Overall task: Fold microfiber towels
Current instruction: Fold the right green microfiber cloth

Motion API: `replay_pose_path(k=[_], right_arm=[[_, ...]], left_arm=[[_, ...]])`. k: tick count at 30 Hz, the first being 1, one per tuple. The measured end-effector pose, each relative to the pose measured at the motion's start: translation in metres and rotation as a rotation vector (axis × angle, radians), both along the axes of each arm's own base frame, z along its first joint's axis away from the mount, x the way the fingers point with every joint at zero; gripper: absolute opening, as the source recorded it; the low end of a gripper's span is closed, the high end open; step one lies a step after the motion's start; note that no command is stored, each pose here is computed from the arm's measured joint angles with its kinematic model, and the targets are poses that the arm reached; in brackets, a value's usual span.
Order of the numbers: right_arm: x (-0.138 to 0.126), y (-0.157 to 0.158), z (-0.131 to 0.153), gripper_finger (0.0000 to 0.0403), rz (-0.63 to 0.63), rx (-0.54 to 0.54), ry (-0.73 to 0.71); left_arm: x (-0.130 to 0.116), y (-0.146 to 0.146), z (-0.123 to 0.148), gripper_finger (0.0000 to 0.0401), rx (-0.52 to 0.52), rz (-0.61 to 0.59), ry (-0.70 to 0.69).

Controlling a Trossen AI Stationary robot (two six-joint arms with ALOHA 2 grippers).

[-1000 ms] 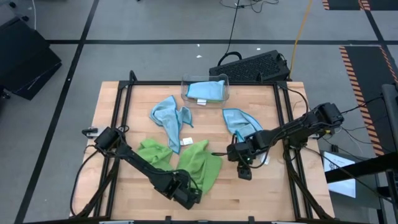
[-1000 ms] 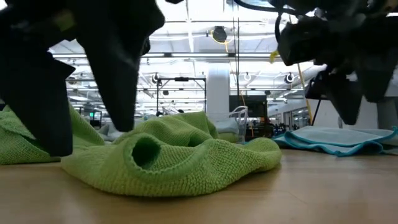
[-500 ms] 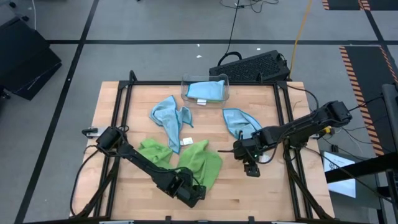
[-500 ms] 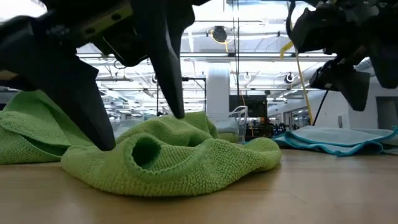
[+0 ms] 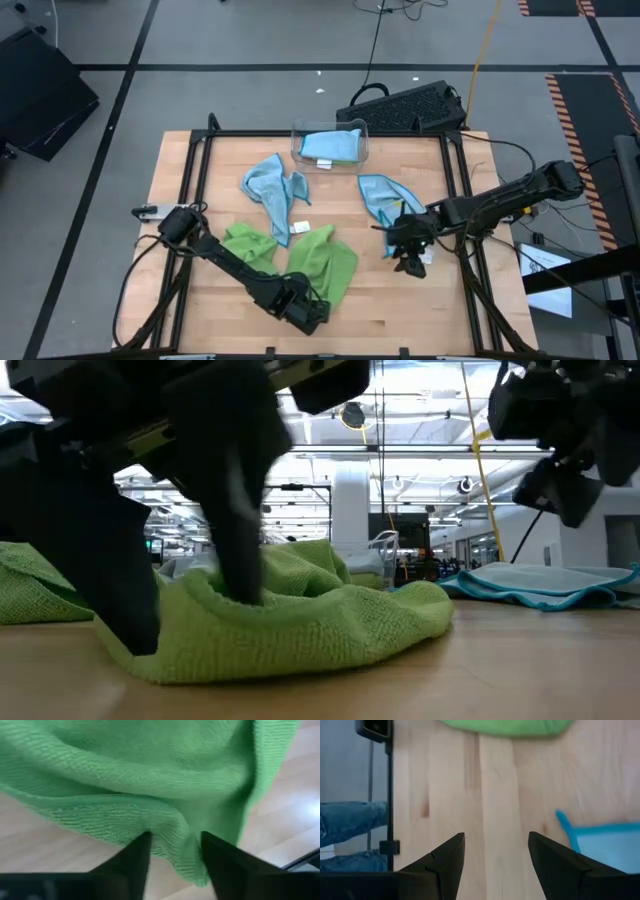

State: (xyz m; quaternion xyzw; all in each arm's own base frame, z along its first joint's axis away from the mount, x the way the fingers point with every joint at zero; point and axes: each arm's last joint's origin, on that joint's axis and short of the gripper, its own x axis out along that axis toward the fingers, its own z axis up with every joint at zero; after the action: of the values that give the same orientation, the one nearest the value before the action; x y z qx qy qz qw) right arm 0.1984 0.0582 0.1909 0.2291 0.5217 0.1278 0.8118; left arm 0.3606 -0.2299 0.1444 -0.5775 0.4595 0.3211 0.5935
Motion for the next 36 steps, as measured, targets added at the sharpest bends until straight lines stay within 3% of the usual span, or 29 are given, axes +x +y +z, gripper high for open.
replay_pose_path(k=[4, 6, 13, 22, 28, 36], right_arm=[[0.015, 0.0, -0.004, 0.021, -0.018, -0.011, -0.081], [0.027, -0.001, -0.007, 0.021, -0.037, 0.006, -0.137], [0.075, -0.009, -0.026, 0.021, -0.081, 0.076, -0.213], [0.13, -0.021, -0.045, 0.021, -0.012, 0.042, -0.217], [0.134, -0.023, -0.059, 0.021, 0.101, -0.008, -0.236], [0.138, -0.025, -0.066, 0.021, 0.085, -0.079, -0.254]], left_arm=[[-0.004, 0.001, 0.006, 0.004, 0.01, -0.002, 0.001], [-0.005, -0.001, 0.012, 0.0014, 0.019, -0.009, -0.021], [-0.002, -0.006, 0.015, 0.0005, -0.012, -0.017, -0.079], [-0.003, -0.008, 0.016, 0.0004, -0.012, -0.034, -0.087], [-0.003, -0.012, 0.017, 0.0005, -0.02, -0.036, -0.107], [-0.003, -0.013, 0.018, 0.0007, 0.003, -0.036, -0.13]])
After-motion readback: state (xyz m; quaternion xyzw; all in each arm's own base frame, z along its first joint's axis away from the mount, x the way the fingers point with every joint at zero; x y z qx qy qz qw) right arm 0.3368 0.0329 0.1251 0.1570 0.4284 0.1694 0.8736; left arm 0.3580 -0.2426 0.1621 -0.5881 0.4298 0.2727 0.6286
